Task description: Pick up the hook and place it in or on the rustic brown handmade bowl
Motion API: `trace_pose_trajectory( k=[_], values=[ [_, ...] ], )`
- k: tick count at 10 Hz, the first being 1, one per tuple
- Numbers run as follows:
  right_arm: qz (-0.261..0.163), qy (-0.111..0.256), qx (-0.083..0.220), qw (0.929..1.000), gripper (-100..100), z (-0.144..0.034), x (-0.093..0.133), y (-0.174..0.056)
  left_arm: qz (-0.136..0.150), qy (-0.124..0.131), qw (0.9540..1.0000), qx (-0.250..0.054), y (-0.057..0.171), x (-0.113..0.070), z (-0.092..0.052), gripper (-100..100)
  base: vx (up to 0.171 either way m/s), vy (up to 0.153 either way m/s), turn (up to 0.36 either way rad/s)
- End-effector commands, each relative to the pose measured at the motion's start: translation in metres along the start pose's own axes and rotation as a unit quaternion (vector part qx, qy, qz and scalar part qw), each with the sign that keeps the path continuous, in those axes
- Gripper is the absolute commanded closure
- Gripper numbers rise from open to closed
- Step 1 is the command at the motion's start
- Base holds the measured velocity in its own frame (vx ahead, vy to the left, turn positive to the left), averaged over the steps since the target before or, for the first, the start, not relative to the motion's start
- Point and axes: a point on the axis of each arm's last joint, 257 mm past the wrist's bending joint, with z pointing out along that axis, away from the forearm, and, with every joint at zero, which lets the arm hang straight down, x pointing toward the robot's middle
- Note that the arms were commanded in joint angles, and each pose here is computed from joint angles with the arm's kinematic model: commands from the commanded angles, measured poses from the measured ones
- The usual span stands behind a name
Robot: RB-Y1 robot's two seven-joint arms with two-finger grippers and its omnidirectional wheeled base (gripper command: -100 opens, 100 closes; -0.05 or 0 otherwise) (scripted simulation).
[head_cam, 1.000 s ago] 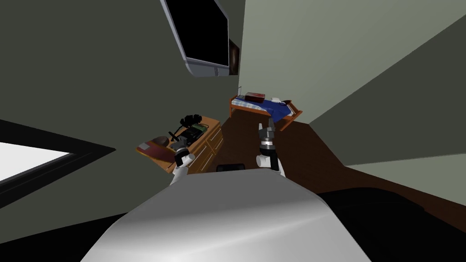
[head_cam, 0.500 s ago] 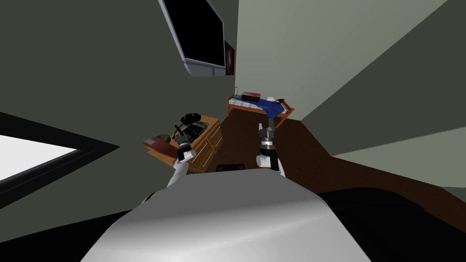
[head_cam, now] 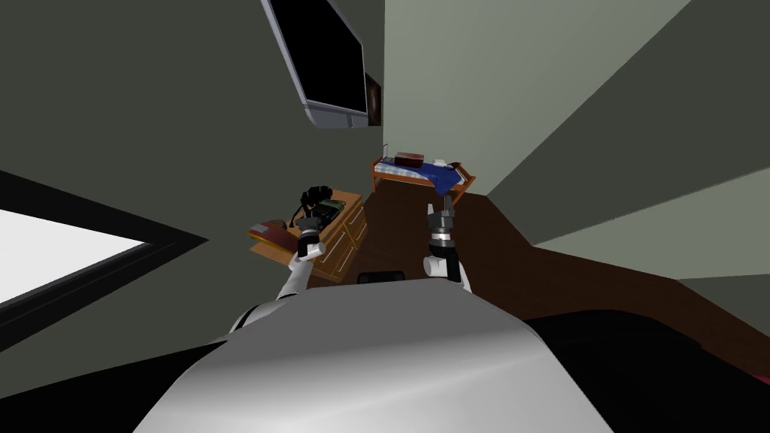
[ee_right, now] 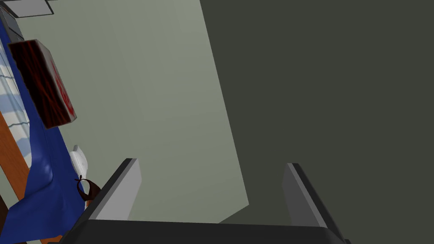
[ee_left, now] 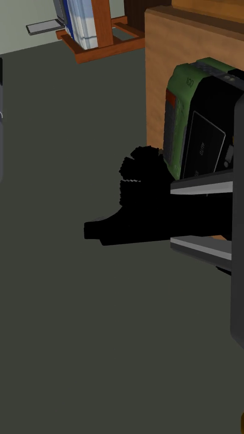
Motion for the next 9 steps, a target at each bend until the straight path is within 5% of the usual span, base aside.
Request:
trace_pose_trajectory(
  k=[1,5,9],
  values=[
    [0.000,0.000,0.000,1.0000,0,0.000,0.000,0.000,0.024,0.014,0.9993,-0.027,0.018,0.012,0.014,100,-0.104,0.118,-0.141],
    [0.000,0.000,0.000,1.0000,0,0.000,0.000,0.000,0.075,0.038,0.9938,-0.073,0.048,0.035,0.035,100,-0.152,0.139,-0.141],
    [0.000,0.000,0.000,1.0000,0,0.000,0.000,0.000,0.132,0.063,0.9829,-0.112,0.074,0.058,0.054,100,-0.125,0.111,-0.125]
  ],
)
